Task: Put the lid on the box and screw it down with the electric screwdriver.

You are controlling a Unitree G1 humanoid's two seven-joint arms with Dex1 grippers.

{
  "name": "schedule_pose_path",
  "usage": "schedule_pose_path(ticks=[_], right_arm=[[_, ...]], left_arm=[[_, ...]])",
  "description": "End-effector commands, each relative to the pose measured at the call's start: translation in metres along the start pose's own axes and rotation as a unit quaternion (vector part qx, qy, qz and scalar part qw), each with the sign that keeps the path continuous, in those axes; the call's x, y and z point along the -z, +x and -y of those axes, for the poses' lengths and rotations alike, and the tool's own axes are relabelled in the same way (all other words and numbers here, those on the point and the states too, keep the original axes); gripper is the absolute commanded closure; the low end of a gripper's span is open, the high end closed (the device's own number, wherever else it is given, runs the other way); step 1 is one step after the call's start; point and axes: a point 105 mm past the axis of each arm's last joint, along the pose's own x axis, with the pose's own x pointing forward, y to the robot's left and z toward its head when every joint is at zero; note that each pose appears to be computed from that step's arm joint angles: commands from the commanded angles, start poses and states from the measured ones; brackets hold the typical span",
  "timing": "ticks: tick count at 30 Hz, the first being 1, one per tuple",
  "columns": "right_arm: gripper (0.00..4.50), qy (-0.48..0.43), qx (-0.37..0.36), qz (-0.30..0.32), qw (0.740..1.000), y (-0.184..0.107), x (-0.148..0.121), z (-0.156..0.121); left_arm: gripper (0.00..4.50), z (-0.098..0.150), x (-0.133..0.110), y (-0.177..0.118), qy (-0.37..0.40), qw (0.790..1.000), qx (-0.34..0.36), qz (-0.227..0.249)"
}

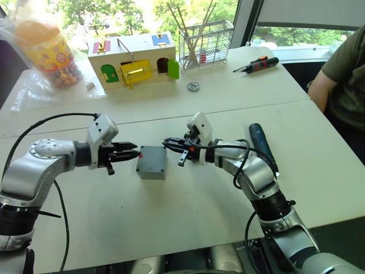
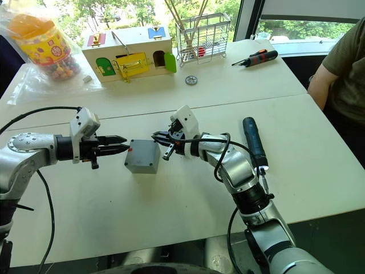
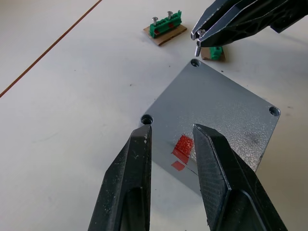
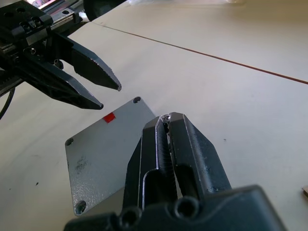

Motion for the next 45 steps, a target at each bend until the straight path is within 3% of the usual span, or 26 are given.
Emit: schedule_pose_path(ticks=[1,19,22,27,28,29,36,37,38,41,45], right_arm=[[4.42,-0.012,-0.009,0.016,1.0,0.002,-0.007,-0.006],[4.42,-0.007,-0.004,0.003,1.0,0.007,0.004,-0.004],[3.5,-0.01,-0.006,0.003,1.0,0.005,0.004,-0.004],[0.99,-0.032,0.003,0.007,0.999,-0.002,-0.004,0.0],[0.62,-0.035,0.003,0.007,0.999,-0.006,-0.006,0.001],[0.62,-0.039,0.004,0.007,0.999,-0.009,-0.008,0.002],[0.62,-0.024,0.073,-0.008,0.997,-0.083,-0.044,0.035],[0.33,-0.025,0.082,-0.022,0.996,-0.096,-0.046,0.041],[0.06,-0.023,0.088,-0.045,0.995,-0.109,-0.045,0.046],[0.01,-0.017,0.157,-0.177,0.971,-0.154,-0.031,0.075],[0.01,0.078,0.208,-0.341,0.914,-0.218,-0.007,0.09]], left_arm=[[3.17,-0.001,-0.005,0.0,0.016,1.0,-0.006,0.006],[3.17,-0.004,-0.003,0.001,0.017,1.0,-0.013,0.002],[3.17,-0.004,-0.004,0.002,0.018,1.0,-0.013,0.004],[3.17,-0.001,-0.01,0.004,0.015,1.0,0.001,0.015],[3.17,0.0,-0.011,0.005,0.016,1.0,0.005,0.016],[3.17,0.001,-0.012,0.006,0.017,1.0,0.009,0.018],[3.17,0.023,-0.038,0.023,0.053,0.994,0.083,0.052],[3.17,0.024,-0.04,0.026,0.059,0.993,0.088,0.054],[3.17,0.027,-0.041,0.03,0.065,0.992,0.094,0.056],[3.17,0.041,-0.05,0.041,0.088,0.985,0.13,0.071],[3.17,0.06,-0.066,0.052,0.125,0.973,0.167,0.098]])
